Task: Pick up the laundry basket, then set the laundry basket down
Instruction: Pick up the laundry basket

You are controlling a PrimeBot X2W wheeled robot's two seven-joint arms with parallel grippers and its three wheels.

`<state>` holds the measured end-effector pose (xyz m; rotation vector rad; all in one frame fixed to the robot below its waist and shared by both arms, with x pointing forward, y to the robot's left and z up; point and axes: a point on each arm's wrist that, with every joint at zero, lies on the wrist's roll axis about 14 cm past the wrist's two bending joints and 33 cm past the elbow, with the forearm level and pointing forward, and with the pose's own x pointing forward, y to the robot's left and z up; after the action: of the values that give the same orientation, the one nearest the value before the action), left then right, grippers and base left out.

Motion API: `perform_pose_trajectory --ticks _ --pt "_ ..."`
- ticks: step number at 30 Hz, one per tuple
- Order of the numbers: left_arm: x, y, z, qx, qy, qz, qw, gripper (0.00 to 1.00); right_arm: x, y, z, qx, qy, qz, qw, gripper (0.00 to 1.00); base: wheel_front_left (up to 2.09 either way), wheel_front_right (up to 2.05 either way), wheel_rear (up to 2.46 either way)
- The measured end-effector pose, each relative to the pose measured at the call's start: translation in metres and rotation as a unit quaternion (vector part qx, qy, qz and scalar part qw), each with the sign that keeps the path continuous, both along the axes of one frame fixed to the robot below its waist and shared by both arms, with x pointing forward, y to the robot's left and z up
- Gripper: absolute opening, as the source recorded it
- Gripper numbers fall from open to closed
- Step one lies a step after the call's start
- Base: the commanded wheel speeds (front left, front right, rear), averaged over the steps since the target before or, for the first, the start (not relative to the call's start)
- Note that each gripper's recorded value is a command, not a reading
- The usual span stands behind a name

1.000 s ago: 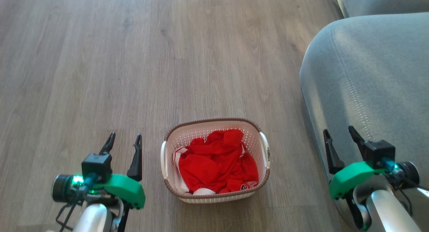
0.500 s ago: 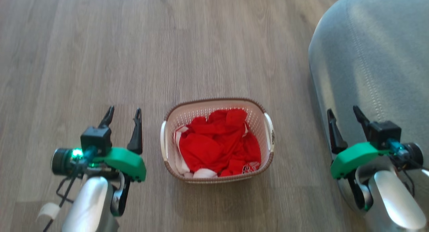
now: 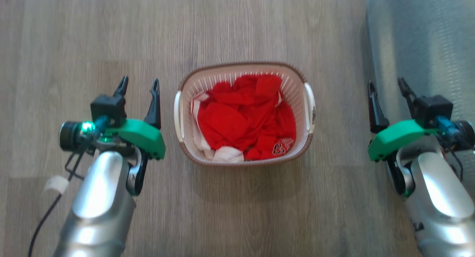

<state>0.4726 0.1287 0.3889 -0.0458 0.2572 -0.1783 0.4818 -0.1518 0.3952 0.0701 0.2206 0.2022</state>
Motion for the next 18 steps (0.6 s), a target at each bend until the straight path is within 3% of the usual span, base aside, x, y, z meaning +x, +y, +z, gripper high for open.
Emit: perform_pose_trajectory --ticks 18 --pt "0.043 -0.004 -0.115 0.003 0.126 -0.014 0.992 1.00 0.039 0.026 -0.120 -0.011 0.115 0.038 0.993 1.00 0.00 0.00 0.00"
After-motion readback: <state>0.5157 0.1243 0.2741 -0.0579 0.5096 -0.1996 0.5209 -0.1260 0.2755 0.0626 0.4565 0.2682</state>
